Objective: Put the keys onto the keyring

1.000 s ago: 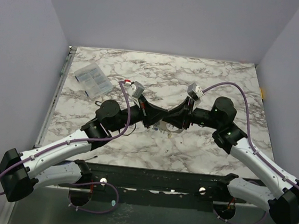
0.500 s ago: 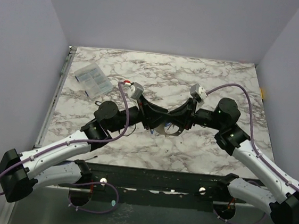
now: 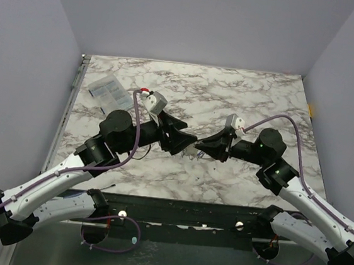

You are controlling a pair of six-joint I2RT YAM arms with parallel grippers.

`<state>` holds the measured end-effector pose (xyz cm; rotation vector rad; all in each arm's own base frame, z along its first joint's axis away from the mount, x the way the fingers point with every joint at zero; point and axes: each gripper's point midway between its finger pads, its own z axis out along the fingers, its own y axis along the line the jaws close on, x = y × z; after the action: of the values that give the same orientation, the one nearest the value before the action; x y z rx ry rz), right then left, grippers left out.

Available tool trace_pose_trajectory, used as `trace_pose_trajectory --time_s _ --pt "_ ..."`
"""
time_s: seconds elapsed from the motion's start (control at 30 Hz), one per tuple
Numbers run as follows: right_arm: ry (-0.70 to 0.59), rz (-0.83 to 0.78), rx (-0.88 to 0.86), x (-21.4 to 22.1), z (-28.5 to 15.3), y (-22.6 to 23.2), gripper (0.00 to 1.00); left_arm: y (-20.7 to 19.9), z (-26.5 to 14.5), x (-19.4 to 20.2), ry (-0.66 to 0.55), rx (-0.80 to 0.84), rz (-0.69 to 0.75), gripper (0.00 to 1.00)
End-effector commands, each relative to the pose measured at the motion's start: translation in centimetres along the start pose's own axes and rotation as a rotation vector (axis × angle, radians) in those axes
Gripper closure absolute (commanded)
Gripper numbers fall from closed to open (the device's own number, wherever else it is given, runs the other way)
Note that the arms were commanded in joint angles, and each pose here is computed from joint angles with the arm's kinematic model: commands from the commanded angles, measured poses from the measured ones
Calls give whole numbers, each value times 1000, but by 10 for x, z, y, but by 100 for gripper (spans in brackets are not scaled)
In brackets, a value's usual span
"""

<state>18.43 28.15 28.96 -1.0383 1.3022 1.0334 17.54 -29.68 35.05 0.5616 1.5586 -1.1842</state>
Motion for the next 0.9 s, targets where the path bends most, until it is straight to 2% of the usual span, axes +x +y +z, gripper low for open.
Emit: trace_pose_trajectory --time_s 0.0,0.2,0.37,0.53,0.73,0.87 --pt "-21 -187 65 -3 2 -6 99 -2 -17 0 131 -34 102 32" --pt "-74 -318 74 -5 -3 3 99 -5 -29 1 234 -34 180 42" --pt "-77 -318 56 -10 -5 8 99 -9 -26 10 315 6 188 45" --pt "-93 -313 8 -12 -7 18 99 -16 -19 17 345 65 173 52" --pt "-213 -372 -188 -26 -20 63 99 -27 -18 12 331 113 167 56" --pt "-223 -365 -331 -31 -30 91 99 -37 -23 3 301 152 181 57"
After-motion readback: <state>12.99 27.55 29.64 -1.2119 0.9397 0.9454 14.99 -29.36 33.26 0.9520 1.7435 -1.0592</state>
